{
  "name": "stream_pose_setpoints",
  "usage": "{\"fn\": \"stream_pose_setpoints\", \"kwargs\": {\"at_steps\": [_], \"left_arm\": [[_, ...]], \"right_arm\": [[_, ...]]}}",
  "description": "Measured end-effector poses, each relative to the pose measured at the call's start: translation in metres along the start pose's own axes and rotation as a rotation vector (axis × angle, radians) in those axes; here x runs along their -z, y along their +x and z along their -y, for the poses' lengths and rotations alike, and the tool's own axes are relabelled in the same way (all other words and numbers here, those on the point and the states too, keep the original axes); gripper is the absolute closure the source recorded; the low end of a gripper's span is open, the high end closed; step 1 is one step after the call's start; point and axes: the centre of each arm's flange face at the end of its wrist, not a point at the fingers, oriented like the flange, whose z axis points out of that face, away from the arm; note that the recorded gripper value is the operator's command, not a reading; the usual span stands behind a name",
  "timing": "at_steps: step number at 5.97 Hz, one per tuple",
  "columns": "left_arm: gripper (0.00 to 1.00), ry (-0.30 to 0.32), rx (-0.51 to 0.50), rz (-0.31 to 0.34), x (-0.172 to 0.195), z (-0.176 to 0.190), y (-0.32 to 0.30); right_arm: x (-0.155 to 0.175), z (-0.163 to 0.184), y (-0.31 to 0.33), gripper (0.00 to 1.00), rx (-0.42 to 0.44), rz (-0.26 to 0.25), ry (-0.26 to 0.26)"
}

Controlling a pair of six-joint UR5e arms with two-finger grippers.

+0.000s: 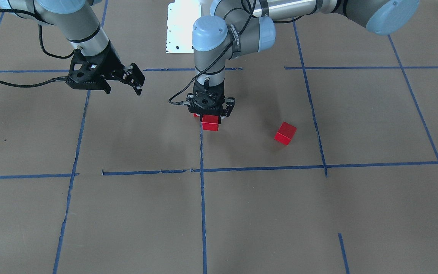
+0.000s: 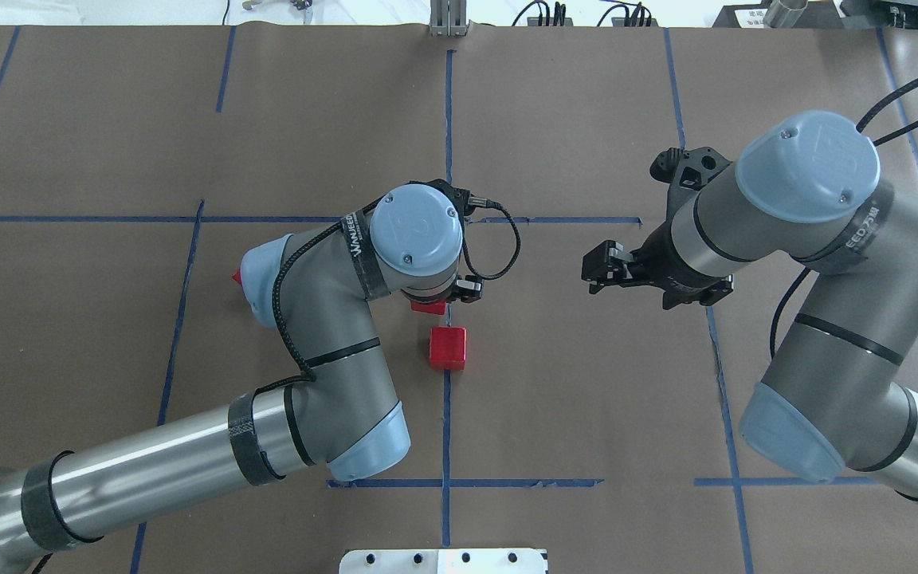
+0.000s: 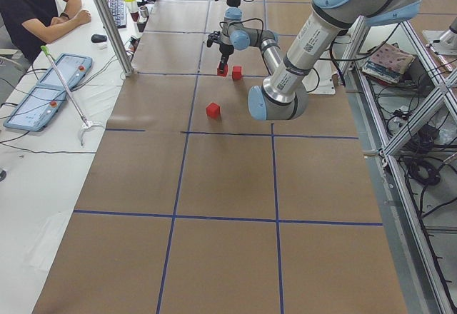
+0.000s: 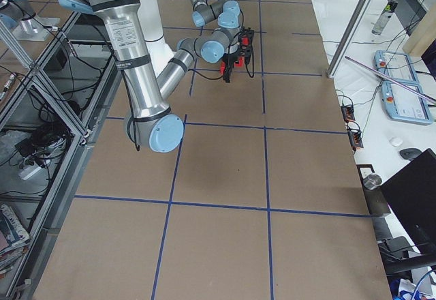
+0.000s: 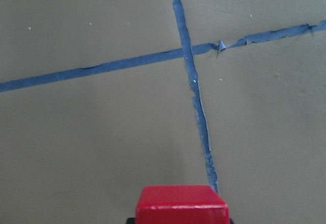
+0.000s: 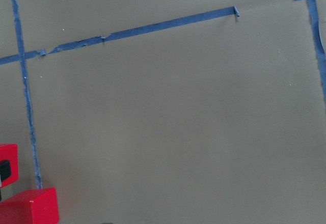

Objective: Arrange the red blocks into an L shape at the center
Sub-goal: 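Carry the cube with the left gripper and set it beside the placed cube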

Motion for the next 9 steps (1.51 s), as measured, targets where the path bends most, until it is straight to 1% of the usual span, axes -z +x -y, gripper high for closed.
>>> {"fn": "stream_pose_setpoints", "kwargs": {"at_steps": [3, 5, 8, 9], "left_arm": [[0.87, -0.013, 0.06, -0.02, -0.011, -0.015, 0.014], [0.84, -0.021, 0.075, -0.035, -0.013, -0.025, 0.021], [0.83, -0.026, 0.071, -0.035, -0.016, -0.031, 0.023], [0.8, -0.027, 0.071, -0.034, -0.016, -0.032, 0.023]], "right_arm": [[-0.004, -0.001, 0.027, 0.0, -0.022, -0.033, -0.001], [-0.005, -0.001, 0.028, 0.0, -0.027, -0.036, 0.001], [-0.005, -0.002, 0.026, 0.0, -0.03, -0.035, 0.001], [-0.004, -0.002, 0.025, 0.0, -0.03, -0.032, 0.002]]}}
